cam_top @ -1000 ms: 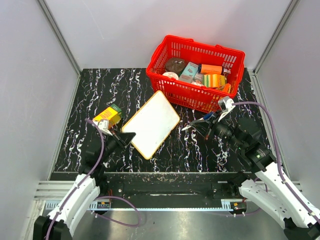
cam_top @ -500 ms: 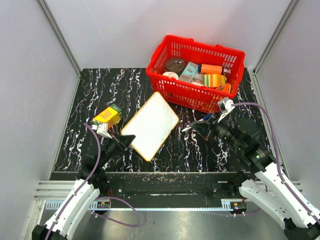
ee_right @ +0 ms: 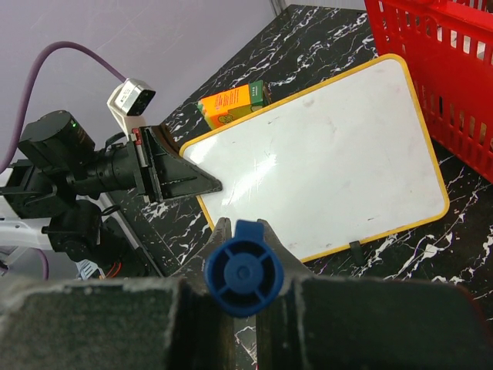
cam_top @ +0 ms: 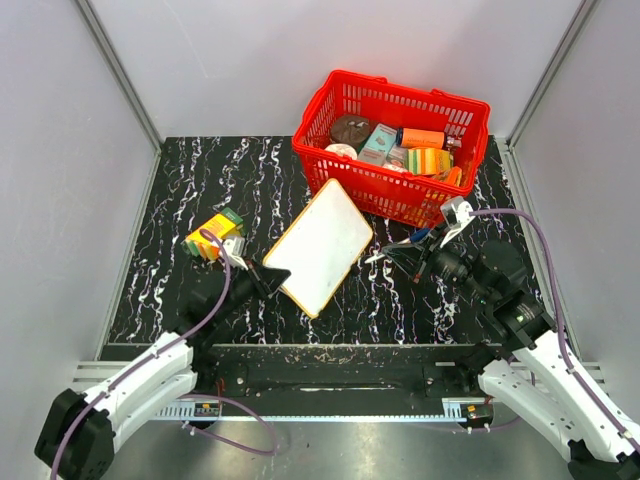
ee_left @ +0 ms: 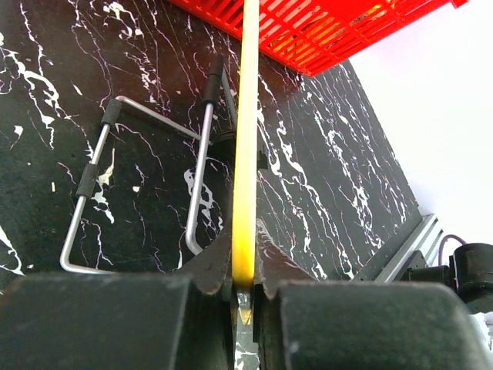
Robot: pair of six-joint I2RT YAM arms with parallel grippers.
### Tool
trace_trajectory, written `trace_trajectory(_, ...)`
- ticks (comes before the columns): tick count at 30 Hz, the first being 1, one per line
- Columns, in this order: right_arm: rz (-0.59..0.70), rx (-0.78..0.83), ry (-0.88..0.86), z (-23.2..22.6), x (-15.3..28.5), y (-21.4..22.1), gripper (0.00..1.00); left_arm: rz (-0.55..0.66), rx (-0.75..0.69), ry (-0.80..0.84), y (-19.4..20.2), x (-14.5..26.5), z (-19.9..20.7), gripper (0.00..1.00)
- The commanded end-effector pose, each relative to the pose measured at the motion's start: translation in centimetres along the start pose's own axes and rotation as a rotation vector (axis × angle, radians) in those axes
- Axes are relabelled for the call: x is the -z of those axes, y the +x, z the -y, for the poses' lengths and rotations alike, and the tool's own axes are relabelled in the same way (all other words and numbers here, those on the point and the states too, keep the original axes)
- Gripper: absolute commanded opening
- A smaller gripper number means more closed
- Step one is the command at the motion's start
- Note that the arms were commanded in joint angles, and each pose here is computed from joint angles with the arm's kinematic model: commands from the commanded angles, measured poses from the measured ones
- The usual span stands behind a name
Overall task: Write a sentence on the whiteboard
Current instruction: Adjust the whiteboard stand at the center of the board.
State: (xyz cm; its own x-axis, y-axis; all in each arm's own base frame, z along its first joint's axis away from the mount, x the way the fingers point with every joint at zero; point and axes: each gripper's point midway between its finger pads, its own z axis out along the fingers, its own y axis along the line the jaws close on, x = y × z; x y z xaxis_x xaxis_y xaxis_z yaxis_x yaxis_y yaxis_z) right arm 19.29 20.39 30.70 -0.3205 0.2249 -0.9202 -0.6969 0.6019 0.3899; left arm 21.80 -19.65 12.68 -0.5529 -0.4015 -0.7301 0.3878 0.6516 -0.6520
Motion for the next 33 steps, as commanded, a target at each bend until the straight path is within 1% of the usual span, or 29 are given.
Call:
trace_trajectory(1,0.035,0.009,-0.01,-0.4,0.2,-0.9,0.0,-0.29,-0.036,-0.048,7.2,2.2,-2.5,0.0)
trace_trajectory(5,0.031,0.011,-0.009,-0.4,0.3,-0.8,0.0,-0.23,-0.023,-0.052,6.1,2.9,-2.1,0.0)
trace_trajectory(9,0.029,0.012,-0.006,-0.3,0.2,-0.7,0.0,-0.211,0.026,-0.051,5.9,4.0,-1.6,0.0)
trace_trajectory(11,0.027,0.01,-0.007,-0.3,0.2,-0.7,0.0,-0.222,0.055,-0.056,6.3,4.2,-1.6,0.0)
trace_trajectory(16,0.022,0.006,-0.003,-0.2,0.1,-0.4,0.0,-0.235,0.092,-0.152,7.1,4.2,-3.3,0.0)
trace_trajectory(17,0.022,0.006,-0.003,-0.2,0.1,-0.4,0.0,-0.221,0.097,-0.185,6.7,4.1,-3.7,0.01)
trace_trajectory(18,0.023,0.006,-0.002,-0.1,0.2,-0.4,0.0,-0.233,0.1,-0.206,7.0,4.1,-4.1,0.02)
trace_trajectory(22,0.031,0.009,-0.002,-0.2,0.4,-0.5,0.0,-0.226,0.098,-0.239,6.7,4.0,-4.5,0.13)
trace_trajectory(23,0.032,0.007,0.001,-0.2,0.5,-0.5,0.0,-0.218,0.099,-0.247,6.7,4.1,-4.6,0.23)
trace_trajectory(27,0.033,0.01,0.004,-0.2,0.6,-0.5,0.0,-0.18,0.109,-0.26,6.1,4.3,-4.7,0.34)
trace_trajectory(28,0.032,0.008,0.006,-0.1,0.6,-0.5,0.0,-0.17,0.115,-0.263,6.0,4.4,-4.7,0.37)
trace_trajectory(29,0.033,0.01,0.005,-0.1,0.6,-0.6,0.0,-0.146,0.116,-0.263,5.5,4.4,-4.7,0.43)
trace_trajectory(30,0.034,0.009,0.003,-0.2,0.6,-0.6,0.0,-0.147,0.118,-0.268,5.6,4.5,-4.8,0.45)
trace_trajectory(32,0.036,0.009,0.003,-0.2,0.6,-0.7,0.0,-0.127,0.121,-0.269,5.2,4.6,-4.7,0.51)
trace_trajectory(33,0.034,0.009,0.002,-0.2,0.6,-0.6,0.0,-0.127,0.124,-0.271,5.2,4.7,-4.7,0.57)
